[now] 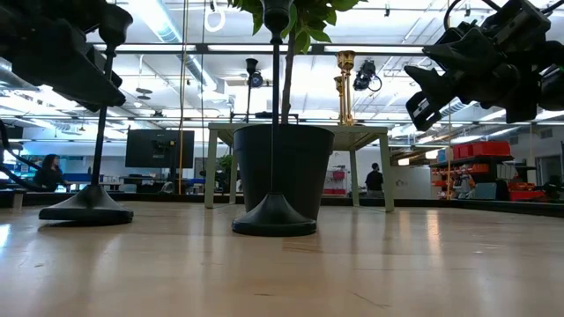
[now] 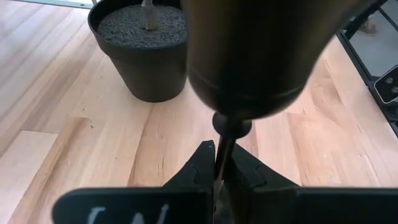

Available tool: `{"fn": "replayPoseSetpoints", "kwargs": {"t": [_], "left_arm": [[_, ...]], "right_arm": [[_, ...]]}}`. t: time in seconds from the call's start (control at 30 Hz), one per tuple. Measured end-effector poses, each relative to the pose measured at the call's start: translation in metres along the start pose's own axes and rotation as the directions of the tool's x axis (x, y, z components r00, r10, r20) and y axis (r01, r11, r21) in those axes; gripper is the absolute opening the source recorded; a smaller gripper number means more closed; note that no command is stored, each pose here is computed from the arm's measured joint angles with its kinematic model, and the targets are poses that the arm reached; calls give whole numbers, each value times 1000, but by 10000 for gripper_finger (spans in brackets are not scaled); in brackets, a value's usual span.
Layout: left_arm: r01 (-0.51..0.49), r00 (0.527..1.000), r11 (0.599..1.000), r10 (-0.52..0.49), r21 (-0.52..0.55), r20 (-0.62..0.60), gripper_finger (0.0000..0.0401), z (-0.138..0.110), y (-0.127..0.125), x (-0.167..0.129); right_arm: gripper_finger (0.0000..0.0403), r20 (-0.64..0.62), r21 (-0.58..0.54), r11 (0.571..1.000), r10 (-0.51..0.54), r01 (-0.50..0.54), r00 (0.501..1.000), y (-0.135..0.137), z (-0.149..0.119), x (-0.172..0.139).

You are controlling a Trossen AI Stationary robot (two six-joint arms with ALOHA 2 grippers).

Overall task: Pick & Place candle stick holders
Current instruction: Put the left black candle holder on the shelf aligned with the other black candle holder

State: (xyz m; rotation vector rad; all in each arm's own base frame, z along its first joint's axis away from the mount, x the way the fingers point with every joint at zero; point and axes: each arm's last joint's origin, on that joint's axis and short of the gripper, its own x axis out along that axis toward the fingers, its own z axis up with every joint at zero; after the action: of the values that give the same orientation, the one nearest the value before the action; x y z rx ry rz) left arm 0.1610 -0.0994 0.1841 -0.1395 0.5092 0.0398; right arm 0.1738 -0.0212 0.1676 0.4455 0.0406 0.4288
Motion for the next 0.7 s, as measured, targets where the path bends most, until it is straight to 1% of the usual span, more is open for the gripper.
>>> {"fn": "replayPoseSetpoints", "kwargs": {"t": [0.13,0.27,0.37,0.5,0.6,0.7], "left_arm": [[-22,1000,1000,22,-10,15,12,3,0,-1],[-59,997,998,59,-15,43,12,23,-3,-9],[-128,992,992,128,-3,2,12,40,-4,-18],[-250,968,967,249,-38,-28,12,67,0,-32],[-327,945,944,327,-50,-19,12,86,5,-42],[-374,927,926,375,-49,6,12,105,10,-51]], "right_arm": [[125,0,0,1000,0,0,1000,0,0,0],[125,-2,-2,1000,-1,1,1000,0,0,0],[125,-3,-2,1000,-2,2,1000,0,0,0],[125,-2,-3,1000,-1,1,1000,0,0,0],[125,-2,-6,1000,-1,1,1000,0,0,0],[125,-2,-7,1000,-1,1,1000,0,0,0]]}}
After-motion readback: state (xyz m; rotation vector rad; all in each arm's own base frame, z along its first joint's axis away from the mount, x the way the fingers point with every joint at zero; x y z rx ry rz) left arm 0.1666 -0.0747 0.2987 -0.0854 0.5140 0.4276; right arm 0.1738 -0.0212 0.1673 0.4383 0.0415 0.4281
